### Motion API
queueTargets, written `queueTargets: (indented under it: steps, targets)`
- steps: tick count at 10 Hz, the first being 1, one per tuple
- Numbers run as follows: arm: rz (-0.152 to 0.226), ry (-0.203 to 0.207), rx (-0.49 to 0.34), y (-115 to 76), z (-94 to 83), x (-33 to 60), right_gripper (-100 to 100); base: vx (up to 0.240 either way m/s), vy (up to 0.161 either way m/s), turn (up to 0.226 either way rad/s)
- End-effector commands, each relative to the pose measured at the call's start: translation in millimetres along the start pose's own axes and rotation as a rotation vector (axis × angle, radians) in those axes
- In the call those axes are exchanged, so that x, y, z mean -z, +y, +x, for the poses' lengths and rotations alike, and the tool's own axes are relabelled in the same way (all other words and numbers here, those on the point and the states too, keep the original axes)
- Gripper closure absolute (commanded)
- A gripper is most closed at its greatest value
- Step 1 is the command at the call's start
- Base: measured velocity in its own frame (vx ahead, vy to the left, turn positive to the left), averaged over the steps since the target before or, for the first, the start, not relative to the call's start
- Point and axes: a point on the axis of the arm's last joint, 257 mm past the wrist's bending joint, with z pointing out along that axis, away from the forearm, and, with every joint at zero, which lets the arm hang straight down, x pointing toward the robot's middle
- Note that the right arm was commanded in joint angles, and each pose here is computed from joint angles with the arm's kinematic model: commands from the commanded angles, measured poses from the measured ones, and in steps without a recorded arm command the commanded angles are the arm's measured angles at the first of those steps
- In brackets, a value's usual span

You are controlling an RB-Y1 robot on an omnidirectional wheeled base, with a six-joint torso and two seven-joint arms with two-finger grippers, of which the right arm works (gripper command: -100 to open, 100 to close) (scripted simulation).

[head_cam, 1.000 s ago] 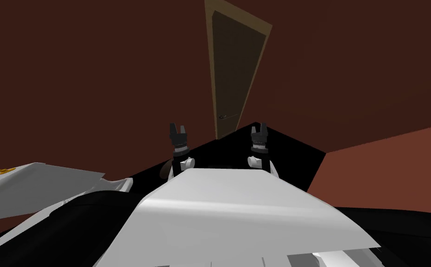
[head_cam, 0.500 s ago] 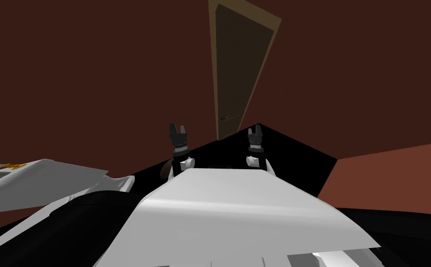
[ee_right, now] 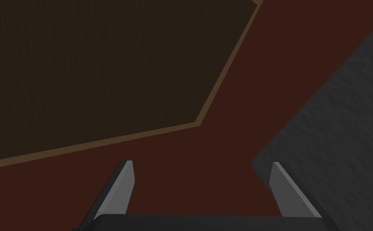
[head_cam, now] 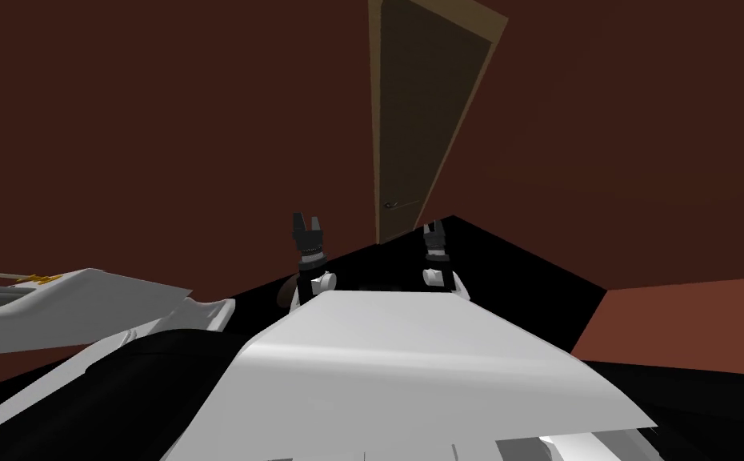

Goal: Pull the door open

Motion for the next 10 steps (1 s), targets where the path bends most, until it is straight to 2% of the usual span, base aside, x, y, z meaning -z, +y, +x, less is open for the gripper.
queueTargets:
  steps: [1,10]
  targets:
    - [0.023,0.009,-0.008,-14.7,3.3,3.5,-100,0.097,-0.021,0.104]
    - [0.155,0.055,-0.042,-89.5,10.9,15.0,-100,0.096,-0.029,0.092]
